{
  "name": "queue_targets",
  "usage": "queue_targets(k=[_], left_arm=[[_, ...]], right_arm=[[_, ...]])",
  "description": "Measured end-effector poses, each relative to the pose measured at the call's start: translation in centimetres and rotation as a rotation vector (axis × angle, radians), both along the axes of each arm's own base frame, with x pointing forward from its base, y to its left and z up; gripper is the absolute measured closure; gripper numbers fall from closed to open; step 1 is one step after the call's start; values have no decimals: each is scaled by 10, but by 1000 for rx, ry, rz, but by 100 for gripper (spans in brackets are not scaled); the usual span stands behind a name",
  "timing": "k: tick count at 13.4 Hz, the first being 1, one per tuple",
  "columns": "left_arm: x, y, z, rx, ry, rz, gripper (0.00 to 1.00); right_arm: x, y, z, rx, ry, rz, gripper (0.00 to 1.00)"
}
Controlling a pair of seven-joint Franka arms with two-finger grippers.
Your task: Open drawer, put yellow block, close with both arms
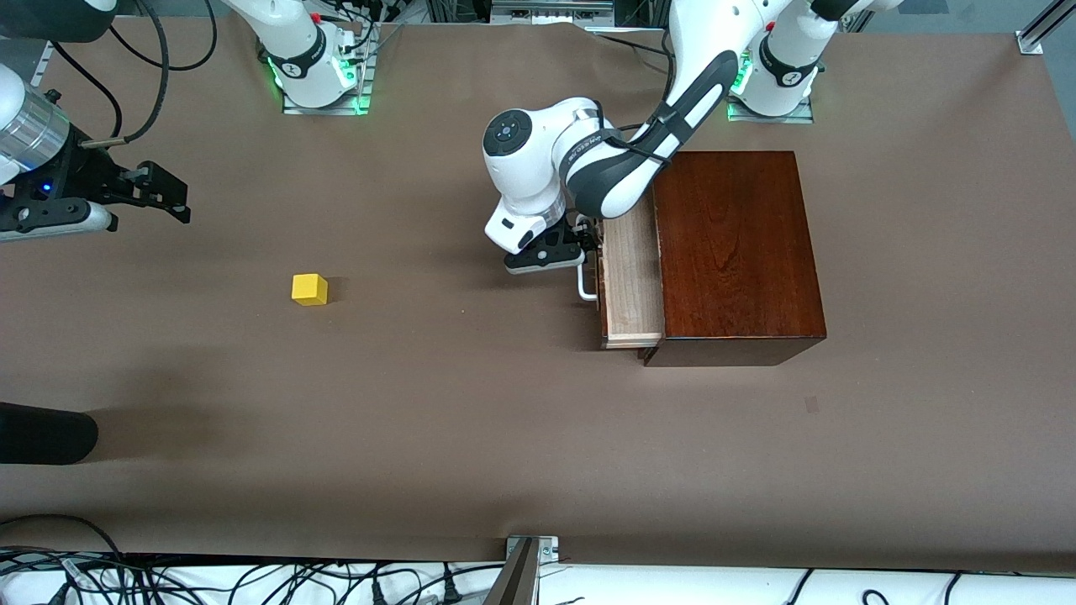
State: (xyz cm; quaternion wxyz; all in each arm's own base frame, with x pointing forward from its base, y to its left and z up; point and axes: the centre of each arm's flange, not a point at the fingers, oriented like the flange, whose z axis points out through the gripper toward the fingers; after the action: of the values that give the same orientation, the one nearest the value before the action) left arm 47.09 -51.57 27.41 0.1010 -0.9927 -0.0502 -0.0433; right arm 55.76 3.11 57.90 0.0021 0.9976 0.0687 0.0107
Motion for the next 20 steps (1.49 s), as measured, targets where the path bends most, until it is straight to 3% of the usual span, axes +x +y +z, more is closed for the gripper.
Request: queue_targets(k=[7, 11, 14, 17, 20], left_arm=[[1, -9, 67, 25, 43, -70, 0], [21, 17, 132, 75, 96, -123, 0], [60, 93, 211, 12, 157, -126, 0], [103, 207, 261, -61, 237, -134, 0], [123, 298, 290, -94, 280, -183, 0]], right_arm=[[0, 0, 0, 0, -1, 0, 0], [1, 2, -1, 0, -2, 3, 0], [12, 11, -28, -3, 45, 17, 0], [34, 39, -97, -20, 145, 56, 0], [47, 42, -130, -18, 156, 56, 0]])
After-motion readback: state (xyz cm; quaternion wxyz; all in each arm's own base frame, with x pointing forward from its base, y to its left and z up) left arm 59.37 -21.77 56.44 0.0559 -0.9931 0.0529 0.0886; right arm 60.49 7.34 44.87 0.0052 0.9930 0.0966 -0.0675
